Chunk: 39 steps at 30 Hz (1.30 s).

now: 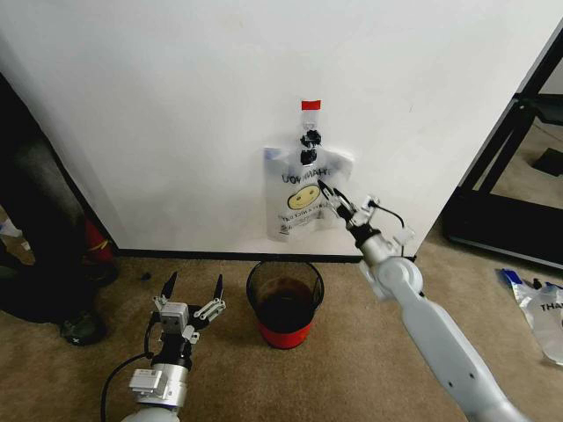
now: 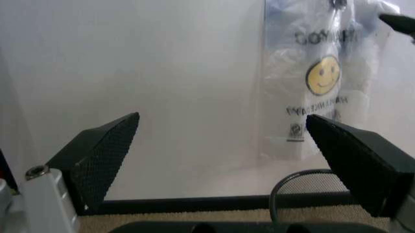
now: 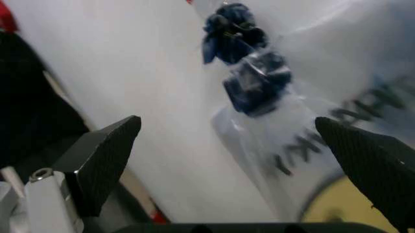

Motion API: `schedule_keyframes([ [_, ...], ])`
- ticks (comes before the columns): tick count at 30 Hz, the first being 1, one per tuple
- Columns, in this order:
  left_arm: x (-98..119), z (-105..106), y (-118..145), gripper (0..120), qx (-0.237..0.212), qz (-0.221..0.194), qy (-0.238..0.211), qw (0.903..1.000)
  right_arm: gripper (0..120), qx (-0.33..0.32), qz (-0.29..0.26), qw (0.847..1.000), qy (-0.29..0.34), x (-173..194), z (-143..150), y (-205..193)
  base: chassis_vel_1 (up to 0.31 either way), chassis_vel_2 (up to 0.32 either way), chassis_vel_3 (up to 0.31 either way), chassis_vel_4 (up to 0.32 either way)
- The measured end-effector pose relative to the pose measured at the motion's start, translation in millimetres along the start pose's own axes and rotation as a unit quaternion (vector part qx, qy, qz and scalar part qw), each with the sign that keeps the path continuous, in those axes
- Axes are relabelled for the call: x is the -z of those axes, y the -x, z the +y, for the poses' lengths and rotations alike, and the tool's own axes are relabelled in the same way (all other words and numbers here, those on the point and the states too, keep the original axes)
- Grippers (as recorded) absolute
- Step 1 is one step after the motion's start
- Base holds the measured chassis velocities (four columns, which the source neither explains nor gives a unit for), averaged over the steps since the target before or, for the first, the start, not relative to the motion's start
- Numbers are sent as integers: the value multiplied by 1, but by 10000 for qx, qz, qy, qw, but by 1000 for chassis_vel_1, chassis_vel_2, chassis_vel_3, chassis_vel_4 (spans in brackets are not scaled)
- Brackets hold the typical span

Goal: Pick up the garbage bag from the wall and place it over the trash bin.

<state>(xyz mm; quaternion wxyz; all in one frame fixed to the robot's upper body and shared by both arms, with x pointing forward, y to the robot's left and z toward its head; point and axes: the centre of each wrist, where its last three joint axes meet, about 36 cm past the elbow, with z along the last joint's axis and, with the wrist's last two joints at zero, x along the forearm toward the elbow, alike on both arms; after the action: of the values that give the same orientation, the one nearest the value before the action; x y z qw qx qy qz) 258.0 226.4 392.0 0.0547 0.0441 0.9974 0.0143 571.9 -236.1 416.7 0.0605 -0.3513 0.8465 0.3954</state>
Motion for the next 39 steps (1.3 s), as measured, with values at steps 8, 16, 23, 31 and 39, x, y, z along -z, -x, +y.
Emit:
schedule_keyframes([
  [8, -3, 5, 6, 100, -273, -11, 156, 9995, 100, 137, 91, 9997, 192, 3, -33, 23, 0, 0, 0, 0],
  [16, -3, 3, 7, 100, -231, -12, 88, 9997, 100, 411, 175, 9985, 318, 0, -51, 41, 0, 0, 0, 0],
  [23, -3, 4, 14, 100, -203, -43, 53, 9998, 100, 494, 132, 9980, 361, 3, -57, 54, 0, 0, 0, 0],
  [31, -4, 1, 14, 100, -209, -14, 23, 9998, 96, 587, 62, 9974, 407, 7, -57, 68, 0, 0, 0, 0],
  [39, -2, 3, 20, 100, -162, -76, -2, 9998, 72, 644, 59, 9969, 451, 4, -54, 75, 0, 0, 0, 0],
])
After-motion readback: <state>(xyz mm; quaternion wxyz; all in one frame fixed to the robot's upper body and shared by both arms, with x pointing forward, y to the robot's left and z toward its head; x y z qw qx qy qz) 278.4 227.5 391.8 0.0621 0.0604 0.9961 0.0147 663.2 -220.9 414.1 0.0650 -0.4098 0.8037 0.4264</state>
